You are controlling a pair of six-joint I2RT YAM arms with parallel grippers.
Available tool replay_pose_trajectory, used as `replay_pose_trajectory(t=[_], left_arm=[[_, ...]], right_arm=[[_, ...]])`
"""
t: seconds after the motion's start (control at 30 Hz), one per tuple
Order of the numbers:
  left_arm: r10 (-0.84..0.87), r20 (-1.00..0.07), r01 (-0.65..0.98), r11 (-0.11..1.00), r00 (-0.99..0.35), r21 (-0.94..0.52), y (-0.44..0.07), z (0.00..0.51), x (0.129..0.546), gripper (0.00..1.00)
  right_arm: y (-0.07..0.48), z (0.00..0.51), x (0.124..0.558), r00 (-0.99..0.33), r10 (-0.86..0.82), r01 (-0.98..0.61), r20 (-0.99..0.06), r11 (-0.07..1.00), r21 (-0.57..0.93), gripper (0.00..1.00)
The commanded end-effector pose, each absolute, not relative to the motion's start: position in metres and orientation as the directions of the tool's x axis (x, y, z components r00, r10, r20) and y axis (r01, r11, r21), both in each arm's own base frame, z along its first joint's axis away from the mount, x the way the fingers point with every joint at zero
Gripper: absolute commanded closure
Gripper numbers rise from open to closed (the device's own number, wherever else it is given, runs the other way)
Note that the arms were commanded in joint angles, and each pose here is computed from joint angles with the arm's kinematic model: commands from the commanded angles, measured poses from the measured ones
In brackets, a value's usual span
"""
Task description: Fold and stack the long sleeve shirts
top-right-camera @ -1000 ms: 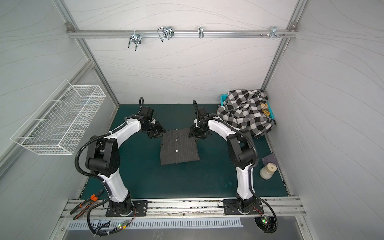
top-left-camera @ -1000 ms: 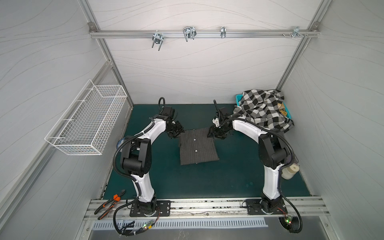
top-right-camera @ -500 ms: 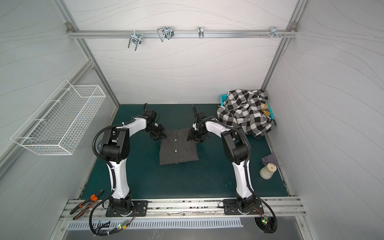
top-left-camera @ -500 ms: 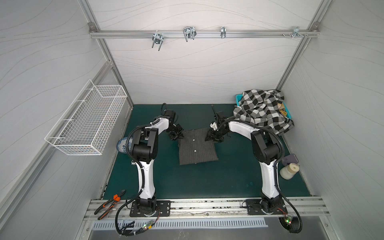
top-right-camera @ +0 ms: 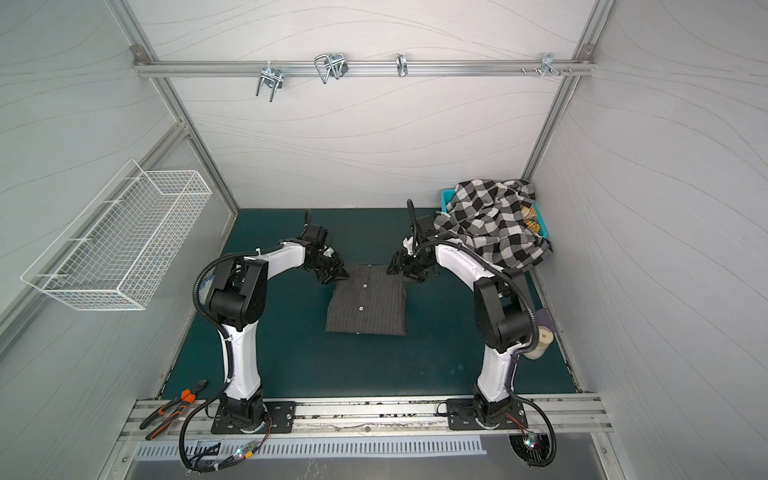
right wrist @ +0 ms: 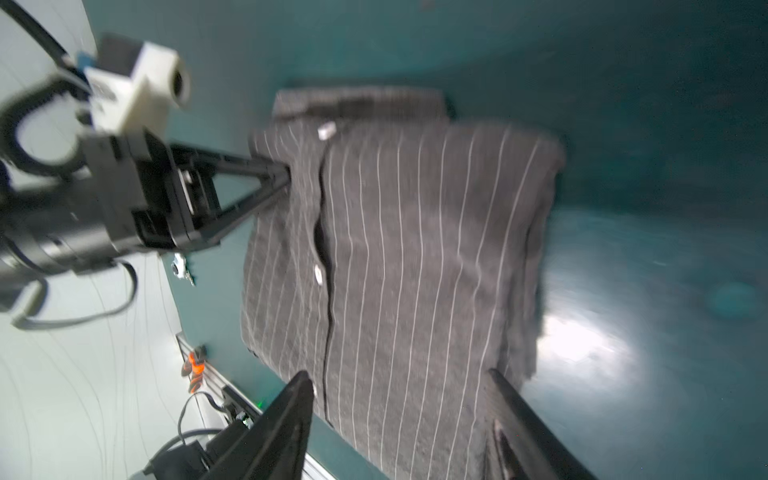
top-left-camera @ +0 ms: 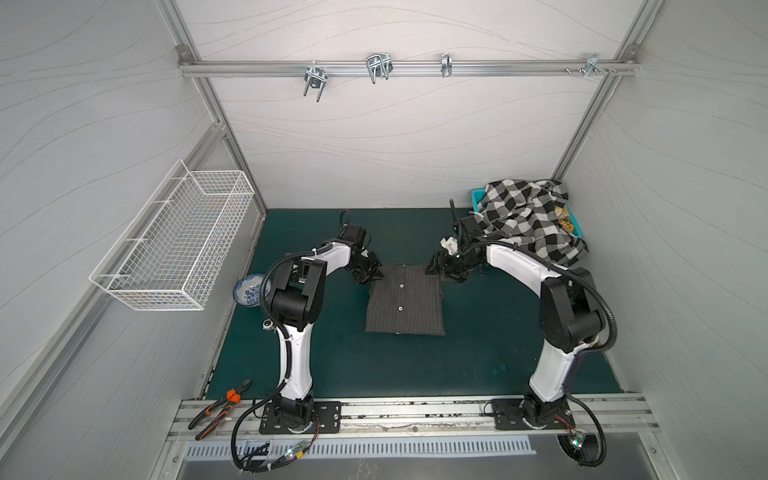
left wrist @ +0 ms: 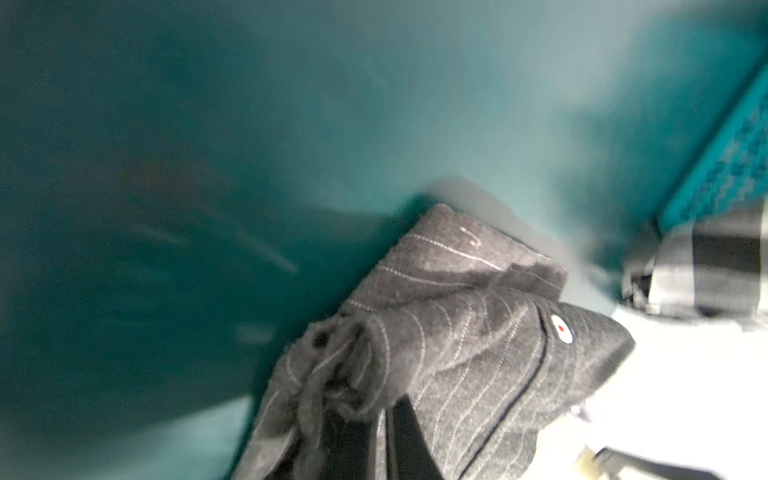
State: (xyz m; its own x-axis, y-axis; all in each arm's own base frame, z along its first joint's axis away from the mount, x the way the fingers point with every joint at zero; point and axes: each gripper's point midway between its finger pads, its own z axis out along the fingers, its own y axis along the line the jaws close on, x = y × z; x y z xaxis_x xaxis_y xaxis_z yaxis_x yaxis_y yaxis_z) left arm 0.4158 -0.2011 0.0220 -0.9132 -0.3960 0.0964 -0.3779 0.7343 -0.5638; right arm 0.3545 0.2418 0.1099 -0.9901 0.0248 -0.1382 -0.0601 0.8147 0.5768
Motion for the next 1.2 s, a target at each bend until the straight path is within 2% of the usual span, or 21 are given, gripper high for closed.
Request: replay_pose_trajectory(t=[0.0,0.03,0.13,0.2,0.3,0.37,0.53,0.63,0.73,0.93,1.07,1.17], left_arm=[[-0.407,0.169,-0.435,0.755,-0.898,-0.491,-0.196,0.002,0.392,0.88],[-0.415,0.153,-0.433,0.754,-0.897,-0.494,-0.194,0.011,0.395,0.84],[-0.457,0.105,-0.434,0.713,-0.883,-0.550,-0.187,0.050,0.405,0.60],[-0.466,0.080,-0.414,0.677,-0.881,-0.609,-0.188,0.081,0.407,0.53],[-0.448,0.042,-0.368,0.673,-0.893,-0.642,-0.188,0.115,0.396,0.51],[-0.434,0.044,-0.361,0.684,-0.900,-0.634,-0.184,0.119,0.378,0.50],[-0.424,0.083,-0.377,0.680,-0.902,-0.629,-0.180,0.110,0.331,0.49],[-0.402,0.140,-0.390,0.651,-0.905,-0.651,-0.196,0.096,0.308,0.51],[-0.368,0.167,-0.383,0.659,-0.915,-0.647,-0.208,0.083,0.297,0.63],[-0.389,0.183,-0.422,0.722,-0.903,-0.548,-0.191,0.045,0.286,0.78],[-0.416,0.196,-0.455,0.730,-0.888,-0.509,-0.183,0.025,0.277,0.81],[-0.413,0.214,-0.463,0.751,-0.886,-0.471,-0.177,0.011,0.269,0.84]], right_arm=[[0.225,0.083,0.339,-0.999,0.002,-0.025,-0.048,0.837,0.547,0.35],[0.226,0.080,0.336,-0.999,-0.005,-0.024,-0.036,0.840,0.542,0.36],[0.226,0.075,0.325,-1.000,-0.006,-0.018,-0.025,0.848,0.530,0.36],[0.227,0.074,0.319,-1.000,0.005,-0.008,-0.023,0.847,0.532,0.38],[0.236,0.074,0.312,-1.000,-0.011,-0.020,-0.019,0.837,0.547,0.43],[0.240,0.070,0.310,-0.999,-0.033,-0.036,-0.015,0.843,0.537,0.47],[0.244,0.068,0.316,-0.998,-0.054,-0.064,-0.035,0.849,0.524,0.44],[0.246,0.068,0.322,-0.996,-0.075,-0.090,-0.051,0.849,0.521,0.40],[0.247,0.066,0.326,-0.994,-0.098,-0.107,-0.046,0.847,0.520,0.39],[0.255,0.052,0.324,-0.994,-0.110,-0.094,-0.002,0.834,0.544,0.55],[0.260,0.043,0.319,-0.996,-0.088,-0.055,0.029,0.817,0.574,0.66],[0.267,0.042,0.316,-0.996,-0.085,-0.043,0.040,0.795,0.605,0.63]])
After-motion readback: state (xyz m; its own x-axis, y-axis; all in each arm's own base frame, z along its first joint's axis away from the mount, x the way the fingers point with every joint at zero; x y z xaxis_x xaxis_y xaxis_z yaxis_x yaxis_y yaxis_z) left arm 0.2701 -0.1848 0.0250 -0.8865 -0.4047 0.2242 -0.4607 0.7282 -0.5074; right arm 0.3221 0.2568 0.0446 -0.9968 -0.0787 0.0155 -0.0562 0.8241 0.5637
